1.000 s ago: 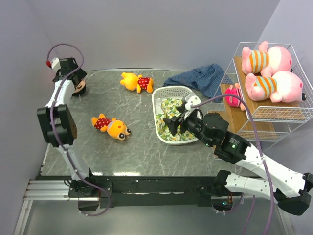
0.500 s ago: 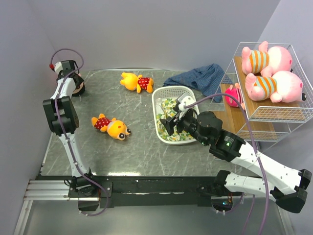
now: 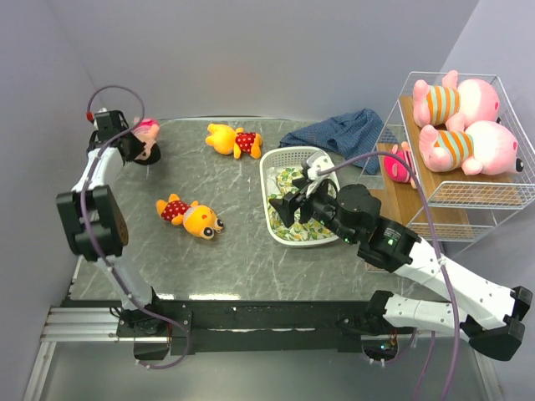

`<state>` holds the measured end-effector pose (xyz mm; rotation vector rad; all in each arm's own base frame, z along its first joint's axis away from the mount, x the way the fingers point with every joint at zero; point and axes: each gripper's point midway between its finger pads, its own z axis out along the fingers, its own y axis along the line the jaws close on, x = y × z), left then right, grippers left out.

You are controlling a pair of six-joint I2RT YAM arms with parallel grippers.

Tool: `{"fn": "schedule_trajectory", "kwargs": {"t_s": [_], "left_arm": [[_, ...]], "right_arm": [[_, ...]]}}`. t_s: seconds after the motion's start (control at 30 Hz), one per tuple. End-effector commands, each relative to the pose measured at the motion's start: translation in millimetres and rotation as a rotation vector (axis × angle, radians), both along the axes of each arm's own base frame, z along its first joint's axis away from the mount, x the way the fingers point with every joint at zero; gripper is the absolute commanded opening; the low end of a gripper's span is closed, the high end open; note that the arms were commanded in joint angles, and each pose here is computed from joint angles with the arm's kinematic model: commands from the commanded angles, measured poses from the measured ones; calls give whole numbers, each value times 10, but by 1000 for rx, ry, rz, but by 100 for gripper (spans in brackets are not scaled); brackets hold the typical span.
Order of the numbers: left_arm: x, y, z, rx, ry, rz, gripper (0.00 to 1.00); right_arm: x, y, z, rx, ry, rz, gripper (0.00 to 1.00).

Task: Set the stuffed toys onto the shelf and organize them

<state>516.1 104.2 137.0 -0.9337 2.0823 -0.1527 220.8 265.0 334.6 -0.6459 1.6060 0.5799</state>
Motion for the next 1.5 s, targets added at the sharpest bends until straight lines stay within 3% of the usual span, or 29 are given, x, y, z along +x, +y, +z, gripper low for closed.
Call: {"fn": "schedule_trajectory", "kwargs": {"t_s": [0.0,0.23,0.47,0.63,0.77,0.8,0.97,1.13,1.47], "left_arm": [[-122,-795,1213,-48,-346,-419,1],[-901,-1805,1640,-85,-495,-894,1],[-1830,-2777,2015,-58,-690,-1391,1],[-2288,-3008,1928,71,-791,-1627,1],[-2888,-3176,1699,39,-820,-1886,1],[-2905,-3196,1663,136,-869,-1930,1],[-3098,-3255,1532,235,-886,-1995,1],[-3334,-3237,1435,184,-869,-2057,1],[-3571,-3275,1404,178,-908,-2102,1]], "right_arm": [[-85,-6,406,89,-41,30,79],[-320,-74,729,109,-260,160,79],[-447,-150,786,-69,-413,262,78],[-703,-175,623,-228,-478,441,76],[-994,-278,391,-335,-502,608,75],[-1065,-300,364,-344,-512,643,75],[-1090,-402,178,-442,-531,675,73],[-1128,-406,220,-474,-577,717,72],[-1136,-126,93,-536,-523,884,72]]}}
